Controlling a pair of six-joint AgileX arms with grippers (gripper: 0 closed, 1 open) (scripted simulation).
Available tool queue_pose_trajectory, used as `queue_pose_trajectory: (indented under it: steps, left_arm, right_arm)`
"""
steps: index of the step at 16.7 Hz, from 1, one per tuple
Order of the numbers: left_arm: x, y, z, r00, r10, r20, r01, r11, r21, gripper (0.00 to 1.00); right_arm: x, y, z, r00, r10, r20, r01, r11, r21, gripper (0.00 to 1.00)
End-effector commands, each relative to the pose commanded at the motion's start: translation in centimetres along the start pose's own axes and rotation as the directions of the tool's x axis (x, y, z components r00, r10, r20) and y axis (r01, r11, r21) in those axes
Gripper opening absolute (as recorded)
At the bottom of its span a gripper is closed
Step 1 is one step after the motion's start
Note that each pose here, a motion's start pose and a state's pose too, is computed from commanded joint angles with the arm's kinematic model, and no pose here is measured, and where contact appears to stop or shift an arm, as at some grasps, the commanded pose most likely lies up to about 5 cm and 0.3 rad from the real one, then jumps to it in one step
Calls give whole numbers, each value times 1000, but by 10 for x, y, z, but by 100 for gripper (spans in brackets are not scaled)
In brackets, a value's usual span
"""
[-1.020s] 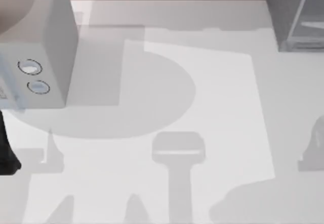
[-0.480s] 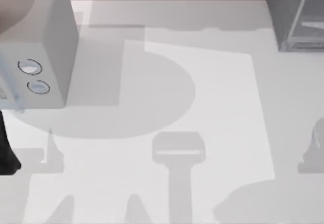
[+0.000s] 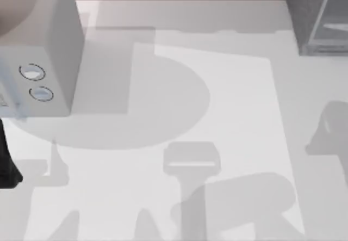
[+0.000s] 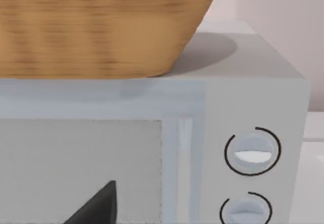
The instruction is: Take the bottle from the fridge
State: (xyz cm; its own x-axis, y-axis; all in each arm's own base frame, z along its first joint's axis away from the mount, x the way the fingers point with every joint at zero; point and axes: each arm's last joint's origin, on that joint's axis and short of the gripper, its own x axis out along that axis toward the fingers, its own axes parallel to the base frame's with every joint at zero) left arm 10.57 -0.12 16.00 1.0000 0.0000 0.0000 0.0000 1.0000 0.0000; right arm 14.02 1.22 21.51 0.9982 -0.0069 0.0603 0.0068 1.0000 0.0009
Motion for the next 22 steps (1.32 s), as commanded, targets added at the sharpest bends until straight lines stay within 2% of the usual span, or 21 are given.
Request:
queue_pose_trajectory:
  steps: [5, 11, 17, 22]
  left_arm:
    - [0, 0, 0, 1000, 0, 0, 0, 1000, 0, 100]
    - [0, 0, 0, 1000, 0, 0, 0, 1000, 0, 100]
    - [0, 0, 0, 1000, 0, 0, 0, 1000, 0, 100]
    - [0, 0, 0, 1000, 0, 0, 0, 1000, 0, 100]
  right_arm:
    - [69, 31, 5, 999, -2, -48, 2, 1000, -6, 0]
    - [142, 90, -48, 995, 0, -100, -3, 1000, -21, 0]
    - [172, 137, -102, 998, 4, -69, -5, 1000, -7, 0]
    - [175, 147, -116, 998, 5, -58, -5, 1000, -1, 0]
